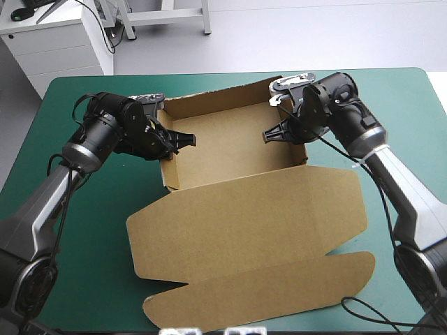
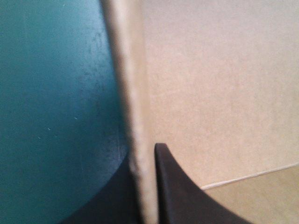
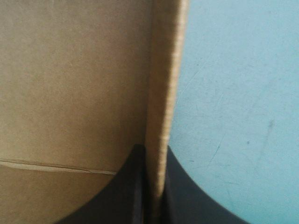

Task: Fold the box

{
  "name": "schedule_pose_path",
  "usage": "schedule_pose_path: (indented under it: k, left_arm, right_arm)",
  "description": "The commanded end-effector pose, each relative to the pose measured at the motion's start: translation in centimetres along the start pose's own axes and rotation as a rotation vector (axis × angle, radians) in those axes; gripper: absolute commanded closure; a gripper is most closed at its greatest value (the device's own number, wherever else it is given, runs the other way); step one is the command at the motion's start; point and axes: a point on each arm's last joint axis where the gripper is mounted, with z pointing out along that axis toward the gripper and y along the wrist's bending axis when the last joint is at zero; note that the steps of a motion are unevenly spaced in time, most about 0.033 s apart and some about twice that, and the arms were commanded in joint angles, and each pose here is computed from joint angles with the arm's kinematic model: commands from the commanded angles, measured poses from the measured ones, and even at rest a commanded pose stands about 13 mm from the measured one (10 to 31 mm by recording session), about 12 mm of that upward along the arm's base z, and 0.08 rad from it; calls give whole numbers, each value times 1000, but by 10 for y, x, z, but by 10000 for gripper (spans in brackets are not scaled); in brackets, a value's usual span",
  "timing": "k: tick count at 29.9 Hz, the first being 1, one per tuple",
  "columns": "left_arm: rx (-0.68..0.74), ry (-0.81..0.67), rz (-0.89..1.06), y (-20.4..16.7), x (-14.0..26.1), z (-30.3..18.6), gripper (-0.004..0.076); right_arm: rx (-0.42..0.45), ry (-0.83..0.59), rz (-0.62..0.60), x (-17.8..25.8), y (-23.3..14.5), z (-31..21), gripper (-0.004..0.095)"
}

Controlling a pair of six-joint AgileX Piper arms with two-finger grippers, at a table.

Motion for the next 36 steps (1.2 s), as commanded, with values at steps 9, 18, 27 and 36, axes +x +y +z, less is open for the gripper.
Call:
schedule_pose_path:
  k: [9, 18, 27, 36]
  left_arm:
    - [-47, 4, 73, -1, -14, 7, 731]
    - [-88, 94, 74, 1, -15, 36, 731]
    - [-91, 57, 82, 1, -19, 37, 731]
    - [-148, 59, 106, 6, -23, 53, 731]
  right_arm:
    - [34, 111, 1, -8, -7, 53, 922]
    - [30, 133, 2, -8, -6, 63, 922]
    - [34, 133, 12, -8, -9, 63, 922]
    - [29, 122, 15, -9, -9, 63, 922]
